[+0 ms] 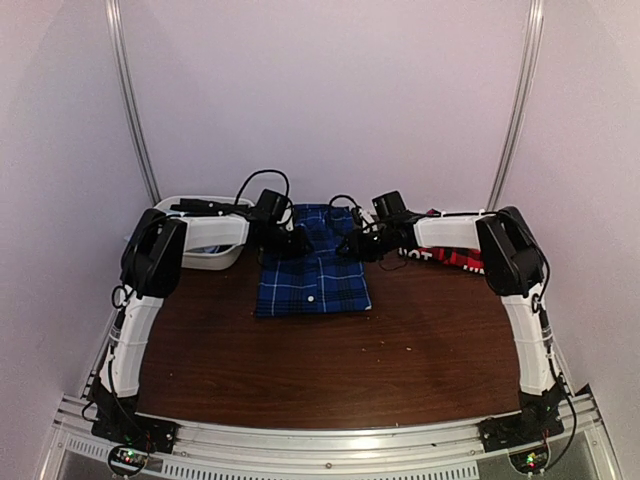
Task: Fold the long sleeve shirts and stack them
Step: Smooth out the 2/3-rectangle-folded shirt at the center of the board, then pick up the 2/3-rectangle-folded shirt from the center of the board, then fold the 2/3-rectangle-folded shirt at the center of the board, then pick up the square-folded shirt from the center of the board.
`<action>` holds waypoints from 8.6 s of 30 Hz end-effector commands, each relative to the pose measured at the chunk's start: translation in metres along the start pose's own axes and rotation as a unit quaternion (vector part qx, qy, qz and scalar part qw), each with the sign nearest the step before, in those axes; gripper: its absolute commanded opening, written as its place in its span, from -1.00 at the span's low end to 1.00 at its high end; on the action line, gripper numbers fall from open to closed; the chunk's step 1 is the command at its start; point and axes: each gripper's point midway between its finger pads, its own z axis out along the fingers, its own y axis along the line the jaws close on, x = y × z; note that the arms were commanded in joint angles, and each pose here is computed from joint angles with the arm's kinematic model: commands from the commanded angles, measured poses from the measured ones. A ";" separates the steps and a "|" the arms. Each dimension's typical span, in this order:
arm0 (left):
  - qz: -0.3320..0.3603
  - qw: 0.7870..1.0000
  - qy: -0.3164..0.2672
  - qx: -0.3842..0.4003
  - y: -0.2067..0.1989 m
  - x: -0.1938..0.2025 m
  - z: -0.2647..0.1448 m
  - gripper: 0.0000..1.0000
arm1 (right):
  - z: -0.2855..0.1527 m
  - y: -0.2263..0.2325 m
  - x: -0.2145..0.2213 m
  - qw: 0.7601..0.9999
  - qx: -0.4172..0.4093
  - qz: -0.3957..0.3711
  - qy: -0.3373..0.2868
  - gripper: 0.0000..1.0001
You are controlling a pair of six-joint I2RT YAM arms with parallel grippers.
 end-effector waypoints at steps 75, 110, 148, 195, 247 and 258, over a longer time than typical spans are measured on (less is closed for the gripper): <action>-0.057 0.995 0.062 -0.050 0.068 0.170 -0.140 -0.42 | -0.070 0.001 0.162 0.997 0.032 0.042 0.058 -0.22; -0.040 0.987 0.145 -0.054 0.026 0.269 -0.220 -1.00 | -0.147 0.029 0.252 0.996 0.048 0.045 0.068 -1.00; -0.010 0.999 0.017 -0.033 0.055 -0.041 -0.033 -1.00 | 0.009 -0.049 -0.046 0.988 0.005 0.126 -0.084 -1.00; 0.036 0.998 -0.025 -0.051 0.004 0.022 -0.128 0.14 | -0.143 -0.013 0.047 0.985 0.124 0.045 -0.109 -0.06; 0.017 0.999 0.049 -0.015 0.006 0.054 -0.123 -0.27 | -0.101 -0.031 0.025 0.982 0.182 -0.035 -0.024 -0.23; -0.021 0.992 0.114 0.053 -0.003 0.132 -0.136 -0.04 | -0.107 -0.009 0.074 0.987 0.155 -0.037 0.004 -0.39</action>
